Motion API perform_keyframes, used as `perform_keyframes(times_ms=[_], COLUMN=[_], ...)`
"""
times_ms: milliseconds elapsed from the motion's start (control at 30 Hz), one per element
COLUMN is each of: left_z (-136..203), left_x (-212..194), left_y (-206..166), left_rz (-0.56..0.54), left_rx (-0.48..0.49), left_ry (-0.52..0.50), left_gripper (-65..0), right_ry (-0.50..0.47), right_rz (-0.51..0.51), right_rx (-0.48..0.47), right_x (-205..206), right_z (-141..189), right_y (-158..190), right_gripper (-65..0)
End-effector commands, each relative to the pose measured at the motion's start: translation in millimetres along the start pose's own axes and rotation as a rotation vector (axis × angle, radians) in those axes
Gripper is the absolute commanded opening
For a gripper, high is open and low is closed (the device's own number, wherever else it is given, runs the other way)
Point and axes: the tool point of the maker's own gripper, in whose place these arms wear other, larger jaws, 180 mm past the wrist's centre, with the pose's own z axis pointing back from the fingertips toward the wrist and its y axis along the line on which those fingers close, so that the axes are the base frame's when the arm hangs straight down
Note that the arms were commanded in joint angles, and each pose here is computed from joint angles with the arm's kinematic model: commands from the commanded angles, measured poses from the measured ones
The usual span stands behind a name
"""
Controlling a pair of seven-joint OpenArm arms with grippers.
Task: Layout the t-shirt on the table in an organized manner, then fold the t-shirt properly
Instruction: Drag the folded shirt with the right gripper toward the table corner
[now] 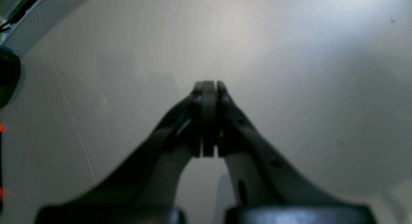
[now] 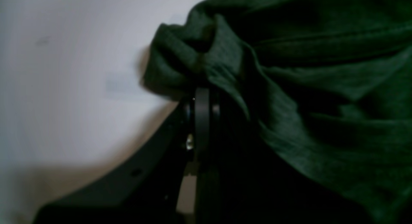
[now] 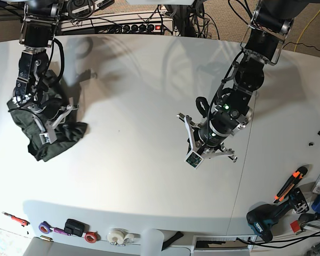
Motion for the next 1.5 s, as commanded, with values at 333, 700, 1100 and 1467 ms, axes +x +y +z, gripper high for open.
perform_keyframes(times_ms=[333,700,1100,1467], left_z=[2,2,2,3], left_x=[15,16,16,10], left_y=[4,3,0,-3], left_rz=[-0.001,0.011,0.025,0.029], left_rx=[0.010,-0.001,-0.014,-0.019], left_ry=[-0.046,-0.050,-0.055,-0.042], left_gripper=[-65.0,-65.0,-65.0,-65.0], right_ry=[0.150,-0.046,-0.344,-0.445], right_rz=[-0.136,-0.262,-0.167,-0.316], right_rx=[-0.405,-0.492,0.049,-0.408], right_x=[-48,-25,77,62], right_z=[42,72,64,207], right_y=[-110,-153,-67,-181], right_gripper=[-65.0,-65.0,-65.0,-65.0])
